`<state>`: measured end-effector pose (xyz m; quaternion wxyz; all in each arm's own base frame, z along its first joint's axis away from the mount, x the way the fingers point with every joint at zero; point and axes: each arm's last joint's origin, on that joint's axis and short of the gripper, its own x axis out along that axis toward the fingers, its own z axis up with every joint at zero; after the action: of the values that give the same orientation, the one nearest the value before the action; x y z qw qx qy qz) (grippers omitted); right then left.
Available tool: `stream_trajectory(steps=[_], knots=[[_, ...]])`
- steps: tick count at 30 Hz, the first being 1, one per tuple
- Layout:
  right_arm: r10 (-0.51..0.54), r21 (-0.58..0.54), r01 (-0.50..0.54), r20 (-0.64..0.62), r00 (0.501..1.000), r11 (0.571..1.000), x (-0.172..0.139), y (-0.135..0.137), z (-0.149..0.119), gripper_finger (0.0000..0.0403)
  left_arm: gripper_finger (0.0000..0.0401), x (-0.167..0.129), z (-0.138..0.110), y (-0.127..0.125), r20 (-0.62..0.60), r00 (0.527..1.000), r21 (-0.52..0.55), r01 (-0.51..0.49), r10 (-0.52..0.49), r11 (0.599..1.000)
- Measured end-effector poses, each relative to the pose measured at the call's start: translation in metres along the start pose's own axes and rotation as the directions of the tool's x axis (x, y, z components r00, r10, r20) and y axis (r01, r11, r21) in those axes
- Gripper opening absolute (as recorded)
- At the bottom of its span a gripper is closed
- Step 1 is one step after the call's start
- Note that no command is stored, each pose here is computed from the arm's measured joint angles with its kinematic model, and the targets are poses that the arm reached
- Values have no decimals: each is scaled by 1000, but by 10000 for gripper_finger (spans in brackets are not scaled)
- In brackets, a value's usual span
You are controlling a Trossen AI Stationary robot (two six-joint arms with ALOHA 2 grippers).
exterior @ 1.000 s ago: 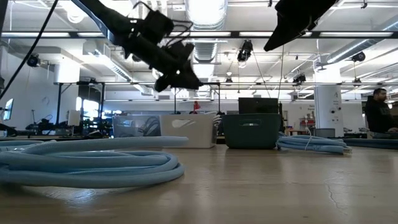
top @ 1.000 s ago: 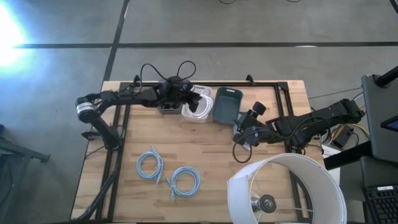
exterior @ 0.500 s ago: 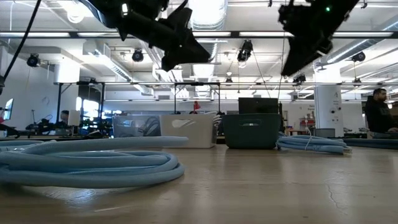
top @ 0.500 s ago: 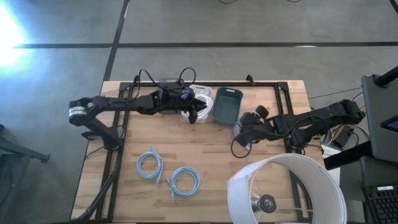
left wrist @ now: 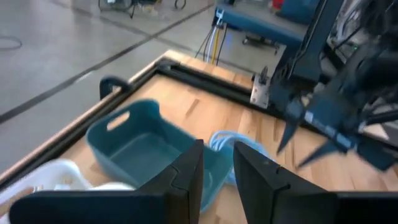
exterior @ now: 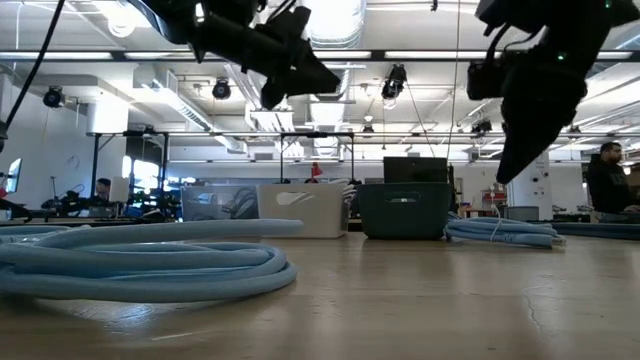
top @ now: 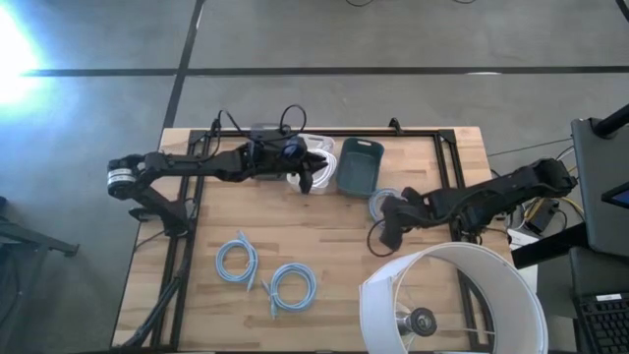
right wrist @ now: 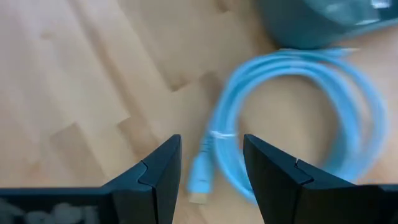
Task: Pick & Place USB Port
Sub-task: Put the top blue HDMI cable into the blue bin
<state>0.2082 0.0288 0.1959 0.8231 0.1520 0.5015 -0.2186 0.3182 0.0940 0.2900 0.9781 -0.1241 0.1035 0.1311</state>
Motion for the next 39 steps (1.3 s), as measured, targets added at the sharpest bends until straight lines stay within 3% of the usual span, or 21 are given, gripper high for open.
stream_trajectory(steps=[5,25,33,39], knots=[[123,-82,-123,-4,992,989,12,3,-7,166,90,0,6,-1,60,998,3,13,-13,1000],[92,-86,-93,-15,996,992,40,-12,-37,166,90,-1,13,-3,138,990,14,28,-30,999],[68,-74,-64,54,996,995,47,-15,-42,166,90,-2,17,-3,170,985,18,34,-37,999],[76,-77,-73,45,996,994,50,-17,-46,144,90,-2,17,-3,173,984,43,30,-37,999]])
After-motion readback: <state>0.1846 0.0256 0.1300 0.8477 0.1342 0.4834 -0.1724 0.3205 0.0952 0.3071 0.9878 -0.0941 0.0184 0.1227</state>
